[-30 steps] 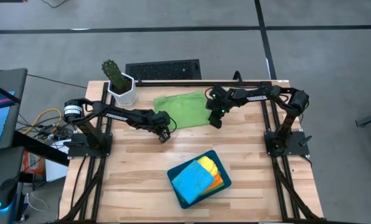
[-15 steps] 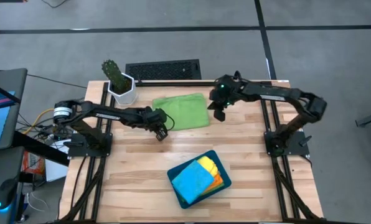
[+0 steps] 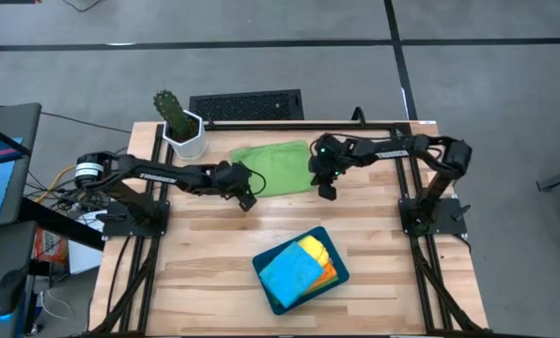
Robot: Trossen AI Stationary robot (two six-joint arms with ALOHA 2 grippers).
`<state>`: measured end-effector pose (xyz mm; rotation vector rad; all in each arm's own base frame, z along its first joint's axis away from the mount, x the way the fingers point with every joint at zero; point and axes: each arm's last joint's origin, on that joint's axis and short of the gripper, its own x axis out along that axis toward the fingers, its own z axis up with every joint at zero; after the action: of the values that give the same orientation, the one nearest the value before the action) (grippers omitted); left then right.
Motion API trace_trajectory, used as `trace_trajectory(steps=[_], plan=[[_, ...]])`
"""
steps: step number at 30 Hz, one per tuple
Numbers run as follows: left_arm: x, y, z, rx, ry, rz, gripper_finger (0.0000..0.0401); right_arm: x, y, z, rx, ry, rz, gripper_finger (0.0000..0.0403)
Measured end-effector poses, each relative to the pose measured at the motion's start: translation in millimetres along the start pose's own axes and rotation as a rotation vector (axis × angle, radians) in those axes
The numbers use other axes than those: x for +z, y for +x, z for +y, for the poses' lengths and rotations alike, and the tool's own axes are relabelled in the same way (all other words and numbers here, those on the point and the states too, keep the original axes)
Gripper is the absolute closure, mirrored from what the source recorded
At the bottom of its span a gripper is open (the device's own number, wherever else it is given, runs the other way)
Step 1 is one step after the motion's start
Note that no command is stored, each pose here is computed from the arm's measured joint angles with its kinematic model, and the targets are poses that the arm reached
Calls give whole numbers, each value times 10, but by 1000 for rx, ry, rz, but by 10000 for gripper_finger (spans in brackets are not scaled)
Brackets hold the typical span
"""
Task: Fold microfiber towels
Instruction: Fold the green microfiber towel
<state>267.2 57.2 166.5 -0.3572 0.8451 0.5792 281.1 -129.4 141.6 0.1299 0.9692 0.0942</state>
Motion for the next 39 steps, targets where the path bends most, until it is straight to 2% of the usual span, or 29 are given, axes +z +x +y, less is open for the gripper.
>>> trace_trajectory(steps=[8, 15, 22, 27, 30, 32, 36, 39], plan=[[-368, 205, 21, 66, -13, 138, 401, -54, 109, 15, -2, 60, 54, 376], [-485, 236, 20, 78, -11, 143, 401, -58, 110, 22, 3, 99, 58, 385], [-531, 237, 46, 68, 199, 187, 401, -69, 75, 95, 8, 148, 40, 379], [-549, 232, 62, 73, 417, 212, 401, 9, -55, 220, 11, 170, -5, 376], [-556, 232, 84, 107, 510, 218, 401, 96, -118, 357, 22, 124, -50, 381], [-559, 232, 92, 114, 541, 223, 401, 174, -144, 436, 0, 37, -99, 382], [-562, 232, 93, 115, 570, 228, 401, 272, -91, 525, -90, -141, -152, 373], [-563, 232, 95, 116, 574, 229, 401, 246, 30, 550, -88, -190, -122, 355]])
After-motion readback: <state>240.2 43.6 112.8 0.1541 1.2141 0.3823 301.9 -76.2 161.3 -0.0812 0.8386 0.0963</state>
